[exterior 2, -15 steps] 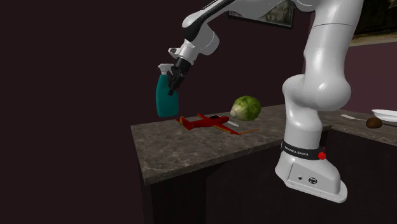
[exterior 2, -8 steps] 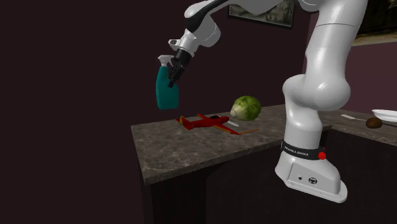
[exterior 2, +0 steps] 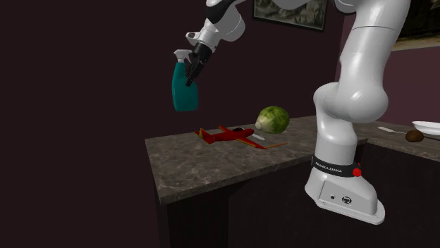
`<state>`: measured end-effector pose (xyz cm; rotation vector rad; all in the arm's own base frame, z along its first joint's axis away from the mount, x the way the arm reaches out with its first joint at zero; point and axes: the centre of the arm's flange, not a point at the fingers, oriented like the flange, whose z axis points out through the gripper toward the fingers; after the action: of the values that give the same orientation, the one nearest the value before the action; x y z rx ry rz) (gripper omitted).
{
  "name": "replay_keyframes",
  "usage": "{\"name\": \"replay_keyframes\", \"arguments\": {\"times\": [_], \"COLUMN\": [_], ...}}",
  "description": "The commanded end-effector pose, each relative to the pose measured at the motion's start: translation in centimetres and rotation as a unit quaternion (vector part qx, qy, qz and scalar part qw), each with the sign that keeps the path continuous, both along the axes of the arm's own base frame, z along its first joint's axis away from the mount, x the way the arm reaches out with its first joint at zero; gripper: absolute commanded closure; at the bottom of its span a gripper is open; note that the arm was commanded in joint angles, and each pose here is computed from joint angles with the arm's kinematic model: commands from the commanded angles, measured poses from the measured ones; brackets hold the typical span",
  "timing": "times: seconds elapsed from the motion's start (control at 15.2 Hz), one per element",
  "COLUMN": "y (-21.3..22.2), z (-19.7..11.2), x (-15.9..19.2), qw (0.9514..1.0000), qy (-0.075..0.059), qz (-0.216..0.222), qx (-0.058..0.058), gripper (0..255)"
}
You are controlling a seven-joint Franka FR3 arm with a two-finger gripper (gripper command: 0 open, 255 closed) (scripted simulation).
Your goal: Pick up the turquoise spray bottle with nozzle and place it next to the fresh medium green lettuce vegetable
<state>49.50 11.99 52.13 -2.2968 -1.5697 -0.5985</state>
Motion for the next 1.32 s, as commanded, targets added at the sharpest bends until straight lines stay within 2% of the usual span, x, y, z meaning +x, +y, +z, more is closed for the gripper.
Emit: {"name": "replay_keyframes", "arguments": {"times": [0.0, 1.06, 1.25], "y": [0.1, 0.1, -3.4], "z": [1.0, 9.3, 9.3], "x": [-0.1, -0.1, -2.0], "qw": [1.0000, 1.0000, 1.0000], "qy": [0.000, 0.000, 0.000], "qz": [0.000, 0.000, 0.000], "qx": [0.000, 0.000, 0.000], "gripper": [255, 255, 255]}}
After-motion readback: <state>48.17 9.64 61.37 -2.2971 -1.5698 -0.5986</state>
